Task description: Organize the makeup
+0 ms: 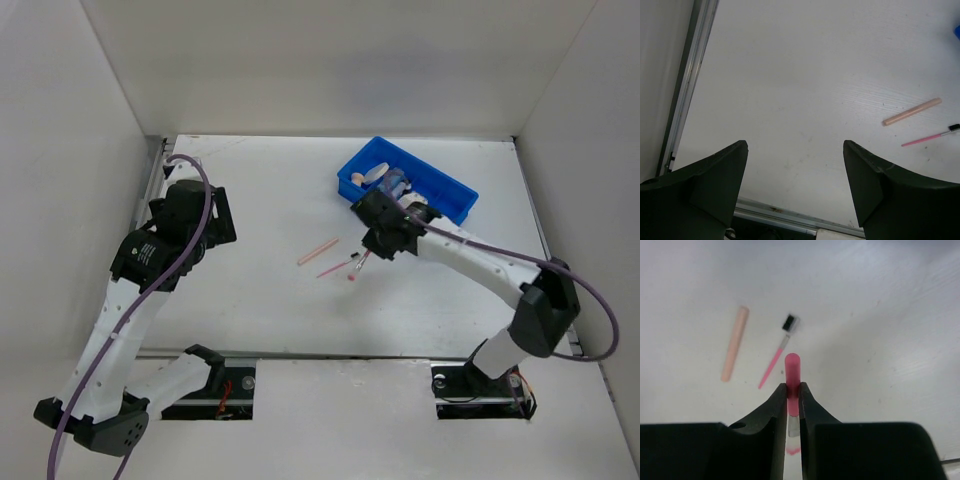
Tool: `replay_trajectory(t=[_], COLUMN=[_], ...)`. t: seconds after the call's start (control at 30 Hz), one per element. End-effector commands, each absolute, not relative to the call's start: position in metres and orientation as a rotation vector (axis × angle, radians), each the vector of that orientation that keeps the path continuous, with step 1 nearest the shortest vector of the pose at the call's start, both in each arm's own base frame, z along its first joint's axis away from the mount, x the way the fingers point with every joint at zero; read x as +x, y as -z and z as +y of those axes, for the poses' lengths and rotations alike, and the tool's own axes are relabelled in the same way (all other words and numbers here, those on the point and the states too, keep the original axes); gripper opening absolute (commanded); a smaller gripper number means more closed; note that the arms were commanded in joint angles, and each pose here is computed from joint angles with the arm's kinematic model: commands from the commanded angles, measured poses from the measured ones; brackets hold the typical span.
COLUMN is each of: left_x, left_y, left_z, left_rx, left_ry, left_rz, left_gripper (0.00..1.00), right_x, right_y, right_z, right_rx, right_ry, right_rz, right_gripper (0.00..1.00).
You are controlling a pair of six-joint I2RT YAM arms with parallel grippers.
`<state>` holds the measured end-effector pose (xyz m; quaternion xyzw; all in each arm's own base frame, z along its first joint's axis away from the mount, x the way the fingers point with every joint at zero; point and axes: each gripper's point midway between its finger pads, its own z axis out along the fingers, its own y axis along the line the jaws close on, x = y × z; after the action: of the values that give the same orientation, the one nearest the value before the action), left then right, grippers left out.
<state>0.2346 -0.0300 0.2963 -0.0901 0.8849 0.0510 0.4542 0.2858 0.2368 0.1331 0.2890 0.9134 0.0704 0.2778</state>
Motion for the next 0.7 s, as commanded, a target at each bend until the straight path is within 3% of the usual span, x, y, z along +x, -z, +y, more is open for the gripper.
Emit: replay_trajectory(t=[0.0, 0.33, 0.67], left_x=[0.238, 0.241, 0.240], left_y=[-0.301, -0.303, -0.302], left_z=[-0.032, -0.035, -0.033], left_rx=[-0.212, -0.200, -0.200], left_ry=[-0.111, -0.101, -0.121], left_rz=[2.167, 2.164, 2.176], left_gripper=[0.74, 0.74, 0.74], right_x=[0.312, 0.408, 0.464], right_y=[-0.179, -0.211, -0.179], right_z=[0.181, 0.032, -0.014], right_rx=[0.794, 0.943, 0.979], right_ry=[-0.055, 0.192, 0.311], right_rz=[2.270, 2.075, 2.091], right_gripper=[0.12, 0.12, 0.15])
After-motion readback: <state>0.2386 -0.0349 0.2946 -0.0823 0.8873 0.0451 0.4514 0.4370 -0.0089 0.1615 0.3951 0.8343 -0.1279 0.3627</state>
